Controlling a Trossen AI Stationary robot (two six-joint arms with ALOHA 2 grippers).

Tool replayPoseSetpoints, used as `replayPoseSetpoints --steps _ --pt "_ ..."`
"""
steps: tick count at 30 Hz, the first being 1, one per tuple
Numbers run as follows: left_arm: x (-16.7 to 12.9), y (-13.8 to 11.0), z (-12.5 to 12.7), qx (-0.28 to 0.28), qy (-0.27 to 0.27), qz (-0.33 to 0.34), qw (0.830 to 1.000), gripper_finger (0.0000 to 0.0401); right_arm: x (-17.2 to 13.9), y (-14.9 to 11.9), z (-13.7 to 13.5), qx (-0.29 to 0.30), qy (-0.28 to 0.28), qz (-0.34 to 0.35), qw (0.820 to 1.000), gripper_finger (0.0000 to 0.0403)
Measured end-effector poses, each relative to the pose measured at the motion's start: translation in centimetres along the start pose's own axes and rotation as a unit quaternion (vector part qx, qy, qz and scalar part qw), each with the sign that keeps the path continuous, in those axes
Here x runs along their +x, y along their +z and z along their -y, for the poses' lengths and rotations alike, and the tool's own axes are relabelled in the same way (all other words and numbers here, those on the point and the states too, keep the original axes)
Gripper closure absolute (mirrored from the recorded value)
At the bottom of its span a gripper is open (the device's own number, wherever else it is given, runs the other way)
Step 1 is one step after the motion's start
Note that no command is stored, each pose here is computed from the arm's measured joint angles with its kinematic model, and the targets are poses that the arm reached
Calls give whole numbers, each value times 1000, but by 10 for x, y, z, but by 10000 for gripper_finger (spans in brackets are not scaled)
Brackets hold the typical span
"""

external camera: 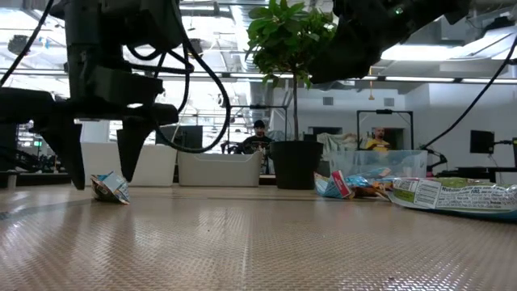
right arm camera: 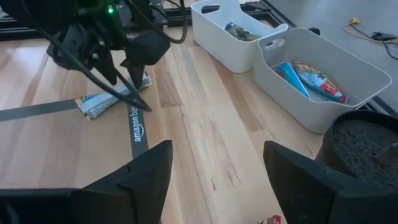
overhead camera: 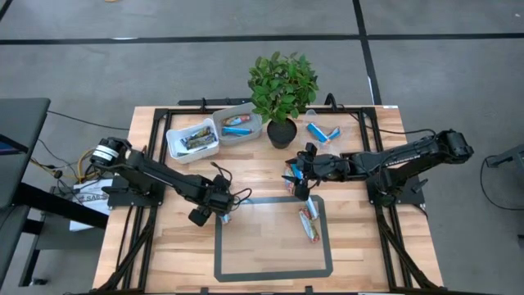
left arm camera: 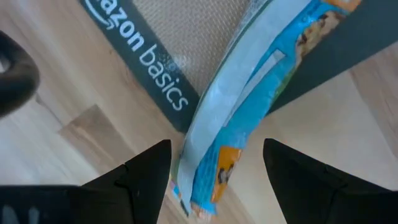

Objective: Pick and place Granola Bars by type
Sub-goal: Put the yellow granola bar into the transparent bin

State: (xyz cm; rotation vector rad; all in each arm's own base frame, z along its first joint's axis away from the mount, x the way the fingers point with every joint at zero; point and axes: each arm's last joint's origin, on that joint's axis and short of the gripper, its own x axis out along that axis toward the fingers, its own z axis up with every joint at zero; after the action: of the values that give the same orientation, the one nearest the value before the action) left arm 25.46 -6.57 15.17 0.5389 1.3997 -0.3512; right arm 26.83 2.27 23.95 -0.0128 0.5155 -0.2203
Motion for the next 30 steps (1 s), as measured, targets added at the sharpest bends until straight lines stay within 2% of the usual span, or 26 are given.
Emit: replayPoseSetpoints --steps 6,17,30 --pt "0 2 -1 -1 5 12 1000 161 0 0 0 0 0 0 1000 159" --pt "0 3 1 -2 -27 21 999 280 0 0 0 0 0 0 1000 159" --pt "0 3 1 -28 -24 23 999 367 0 0 -1 9 15 -2 1000 159"
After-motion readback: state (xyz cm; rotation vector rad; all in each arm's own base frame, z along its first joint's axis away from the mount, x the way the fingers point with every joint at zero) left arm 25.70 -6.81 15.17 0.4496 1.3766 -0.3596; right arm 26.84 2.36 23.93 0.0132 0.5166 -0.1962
